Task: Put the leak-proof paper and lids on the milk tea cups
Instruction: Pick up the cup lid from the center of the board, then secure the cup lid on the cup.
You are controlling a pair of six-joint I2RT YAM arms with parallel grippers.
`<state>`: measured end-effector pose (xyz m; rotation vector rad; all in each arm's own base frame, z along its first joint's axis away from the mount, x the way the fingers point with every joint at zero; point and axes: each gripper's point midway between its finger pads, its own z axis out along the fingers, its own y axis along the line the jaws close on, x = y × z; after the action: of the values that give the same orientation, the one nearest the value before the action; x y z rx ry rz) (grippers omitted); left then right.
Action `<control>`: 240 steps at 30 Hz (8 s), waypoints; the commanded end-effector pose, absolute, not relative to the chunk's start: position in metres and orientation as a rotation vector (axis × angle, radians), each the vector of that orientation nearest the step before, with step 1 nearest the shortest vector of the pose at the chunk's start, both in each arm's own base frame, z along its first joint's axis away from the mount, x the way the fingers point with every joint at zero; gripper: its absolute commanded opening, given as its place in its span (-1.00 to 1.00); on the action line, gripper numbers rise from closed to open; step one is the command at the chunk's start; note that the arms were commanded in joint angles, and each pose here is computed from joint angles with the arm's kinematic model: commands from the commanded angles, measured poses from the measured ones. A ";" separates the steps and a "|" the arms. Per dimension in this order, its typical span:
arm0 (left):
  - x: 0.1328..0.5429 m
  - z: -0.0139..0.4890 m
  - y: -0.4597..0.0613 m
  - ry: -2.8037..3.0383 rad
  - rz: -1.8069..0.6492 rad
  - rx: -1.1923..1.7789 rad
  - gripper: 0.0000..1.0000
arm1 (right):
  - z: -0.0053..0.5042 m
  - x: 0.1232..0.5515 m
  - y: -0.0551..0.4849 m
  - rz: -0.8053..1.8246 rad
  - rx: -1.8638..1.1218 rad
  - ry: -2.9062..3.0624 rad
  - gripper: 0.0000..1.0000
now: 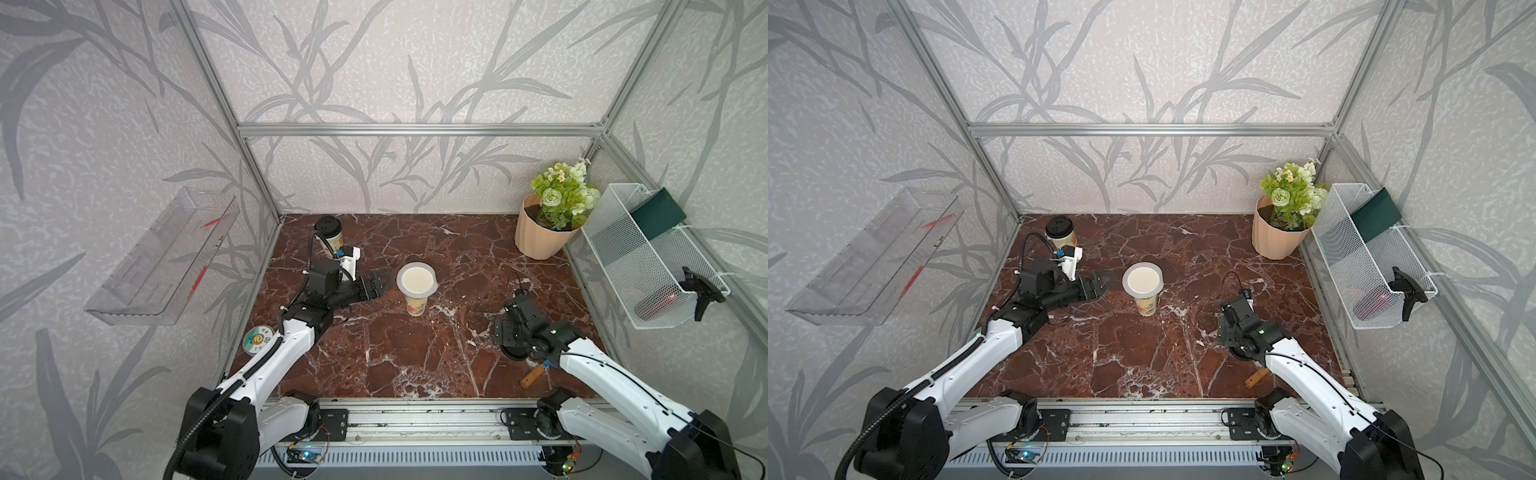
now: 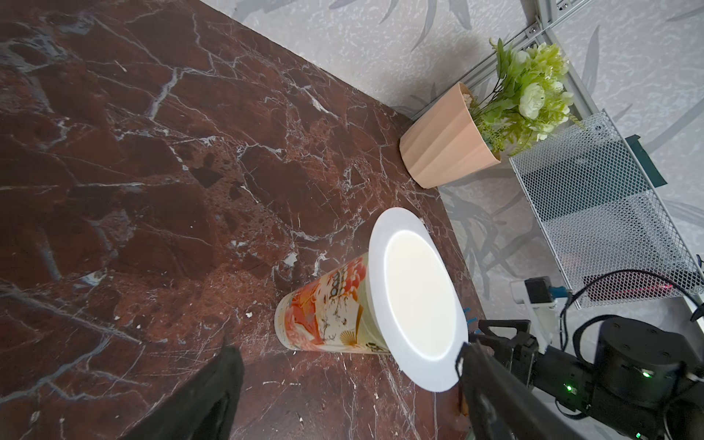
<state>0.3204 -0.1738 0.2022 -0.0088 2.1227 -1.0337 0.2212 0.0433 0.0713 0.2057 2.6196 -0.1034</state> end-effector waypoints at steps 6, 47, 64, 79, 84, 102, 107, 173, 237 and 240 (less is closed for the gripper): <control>0.317 0.207 -0.165 2.091 -0.982 0.003 0.81 | 0.041 0.224 0.039 -0.025 0.370 2.689 0.76; 0.317 0.201 -0.160 2.105 -0.929 0.001 0.84 | 0.047 0.237 0.068 0.115 0.269 2.716 0.30; 0.321 0.208 -0.160 2.036 -0.989 -0.070 0.84 | 0.215 0.287 0.219 0.203 -0.398 2.477 0.25; 0.328 0.222 -0.171 1.959 -1.063 -0.025 0.83 | 0.239 0.319 0.299 0.120 -0.710 2.505 0.24; 0.333 0.220 -0.175 1.967 -1.071 -0.003 0.83 | 0.231 0.326 0.311 0.108 -0.752 2.530 0.24; 0.349 0.204 -0.198 2.045 -1.159 0.098 0.82 | 0.208 0.334 0.327 0.092 -0.803 2.598 0.24; 0.354 0.201 -0.200 2.054 -1.169 0.097 0.82 | 0.203 0.333 0.332 0.119 -0.822 2.606 0.24; 0.372 0.152 -0.251 2.163 -1.262 0.258 0.66 | 0.093 0.294 0.310 0.237 -0.867 2.641 0.27; 0.364 0.134 -0.248 2.282 -1.149 0.259 0.45 | 0.029 0.270 0.283 0.324 -0.902 2.424 0.44; 0.361 0.125 -0.246 2.296 -1.142 0.253 0.45 | 0.020 0.269 0.279 0.292 -0.882 2.415 0.42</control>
<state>0.3812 -0.2478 0.1771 0.2406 2.1426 -1.1746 0.3369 0.3336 0.1781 -0.6824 1.9044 0.4826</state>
